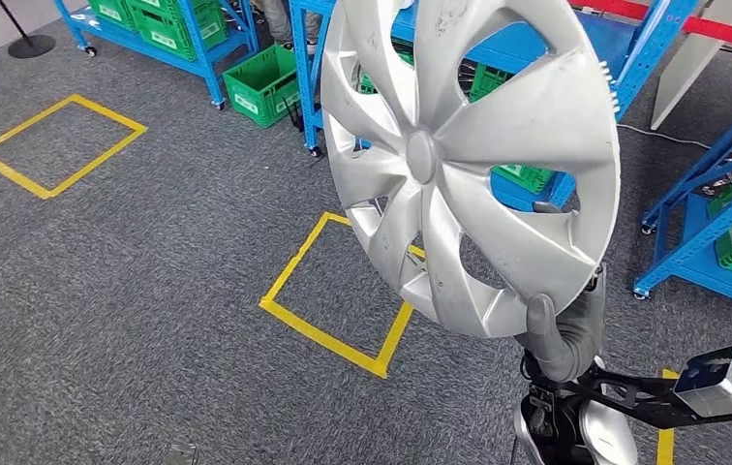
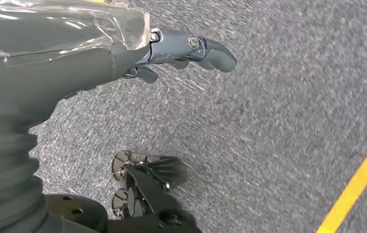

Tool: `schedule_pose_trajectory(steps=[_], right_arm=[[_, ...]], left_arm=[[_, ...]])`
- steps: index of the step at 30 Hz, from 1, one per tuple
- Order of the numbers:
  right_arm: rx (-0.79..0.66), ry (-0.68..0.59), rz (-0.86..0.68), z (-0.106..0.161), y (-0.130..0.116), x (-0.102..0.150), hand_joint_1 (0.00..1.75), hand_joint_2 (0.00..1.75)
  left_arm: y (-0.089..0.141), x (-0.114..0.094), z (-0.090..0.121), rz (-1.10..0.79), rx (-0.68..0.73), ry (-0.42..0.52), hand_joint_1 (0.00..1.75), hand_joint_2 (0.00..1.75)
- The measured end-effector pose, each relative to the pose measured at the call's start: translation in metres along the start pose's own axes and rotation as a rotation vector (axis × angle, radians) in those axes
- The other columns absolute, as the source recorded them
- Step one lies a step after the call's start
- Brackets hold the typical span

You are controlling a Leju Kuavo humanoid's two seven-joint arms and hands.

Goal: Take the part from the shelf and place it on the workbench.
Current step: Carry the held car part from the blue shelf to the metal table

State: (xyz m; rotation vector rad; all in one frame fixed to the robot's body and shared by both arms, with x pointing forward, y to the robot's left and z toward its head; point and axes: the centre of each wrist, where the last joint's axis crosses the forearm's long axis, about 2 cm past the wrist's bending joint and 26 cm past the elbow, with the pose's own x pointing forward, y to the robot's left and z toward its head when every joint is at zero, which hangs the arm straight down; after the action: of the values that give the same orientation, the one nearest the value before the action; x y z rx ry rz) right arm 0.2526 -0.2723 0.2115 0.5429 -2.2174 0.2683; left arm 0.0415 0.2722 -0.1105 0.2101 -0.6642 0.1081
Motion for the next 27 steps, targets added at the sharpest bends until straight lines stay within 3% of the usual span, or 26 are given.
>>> schedule_pose_trajectory(steps=[27], right_arm=[[0.006, 0.017, -0.012, -0.0007, 0.0017, -0.0060, 1.75, 1.75]], left_arm=[[0.0004, -0.0023, 0.0013, 0.003, 0.004, 0.011, 0.00, 1.75]])
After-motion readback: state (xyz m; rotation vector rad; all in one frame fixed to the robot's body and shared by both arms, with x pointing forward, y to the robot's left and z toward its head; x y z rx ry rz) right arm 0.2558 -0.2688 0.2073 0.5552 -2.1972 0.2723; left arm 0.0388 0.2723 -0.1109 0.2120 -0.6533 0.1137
